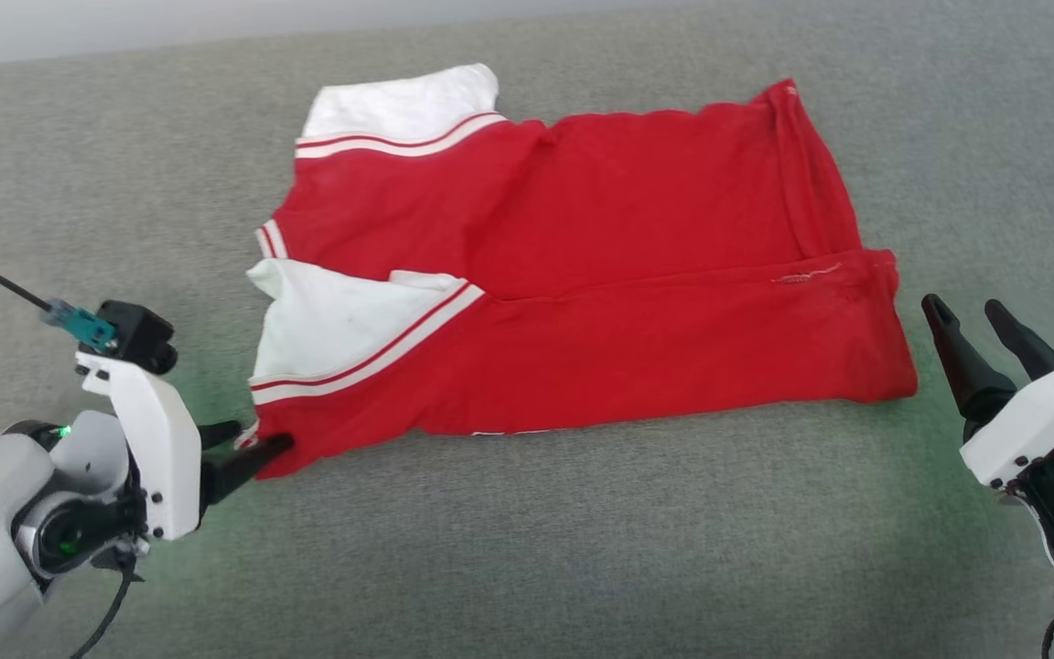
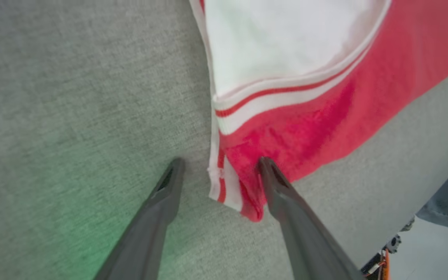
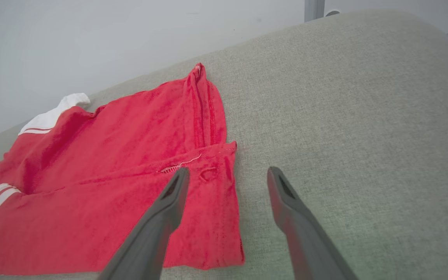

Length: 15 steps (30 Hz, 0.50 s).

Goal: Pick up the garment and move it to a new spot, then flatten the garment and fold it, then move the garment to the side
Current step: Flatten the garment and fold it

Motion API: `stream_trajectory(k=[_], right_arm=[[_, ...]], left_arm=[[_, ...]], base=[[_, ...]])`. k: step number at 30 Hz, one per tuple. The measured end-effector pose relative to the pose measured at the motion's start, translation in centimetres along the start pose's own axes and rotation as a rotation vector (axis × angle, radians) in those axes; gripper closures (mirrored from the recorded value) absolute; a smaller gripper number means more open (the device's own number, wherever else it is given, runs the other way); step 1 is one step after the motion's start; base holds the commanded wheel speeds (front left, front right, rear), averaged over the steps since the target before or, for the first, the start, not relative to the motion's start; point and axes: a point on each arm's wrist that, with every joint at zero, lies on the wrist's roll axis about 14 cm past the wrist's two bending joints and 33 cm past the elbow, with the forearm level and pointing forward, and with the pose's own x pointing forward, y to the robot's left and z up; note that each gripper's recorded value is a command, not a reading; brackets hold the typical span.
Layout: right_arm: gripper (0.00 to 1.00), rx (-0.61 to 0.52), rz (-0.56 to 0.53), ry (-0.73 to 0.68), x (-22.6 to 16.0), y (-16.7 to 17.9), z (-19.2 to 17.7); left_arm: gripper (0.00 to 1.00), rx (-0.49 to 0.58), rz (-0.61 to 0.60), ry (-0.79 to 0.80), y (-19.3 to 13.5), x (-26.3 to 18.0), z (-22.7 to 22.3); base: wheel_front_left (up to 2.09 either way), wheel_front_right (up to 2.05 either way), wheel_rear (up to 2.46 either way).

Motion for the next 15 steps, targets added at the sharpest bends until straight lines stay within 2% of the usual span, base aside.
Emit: stream_trajectory(k=[1, 2, 3, 9, 15], right_arm=[[0.00, 0.001, -0.007, 0.001, -0.1, -0.2, -0.1], [0.00, 0.002, -0.012, 0.002, -0.2, -0.4, -0.1], [0.00, 0.002, -0.016, 0.003, -0.2, -0.6, -0.1], [0.00, -0.047, -0.017, 0.055, -0.2, -0.8, -0.5], [0.00, -0.211, 0.003, 0.309, -0.2, -0.5, -3.5]], left_arm=[[0.61, -0.023, -0.014, 0.003, -0.2, 0.3, 0.1], [0.85, -0.027, -0.022, 0.009, -0.4, 0.5, 0.1], [1.00, -0.032, -0.029, 0.014, -0.6, 0.7, 0.1], [1.00, -0.030, -0.070, 0.001, -2.0, 1.1, 0.3], [1.00, -0.017, -0.077, -0.022, -2.3, 0.8, 0.4]], base=[[0.00, 0.00, 0.00], [0.00, 0.00, 0.00], [0.00, 0.00, 0.00], [0.00, 0.00, 0.00], [0.00, 0.00, 0.00]])
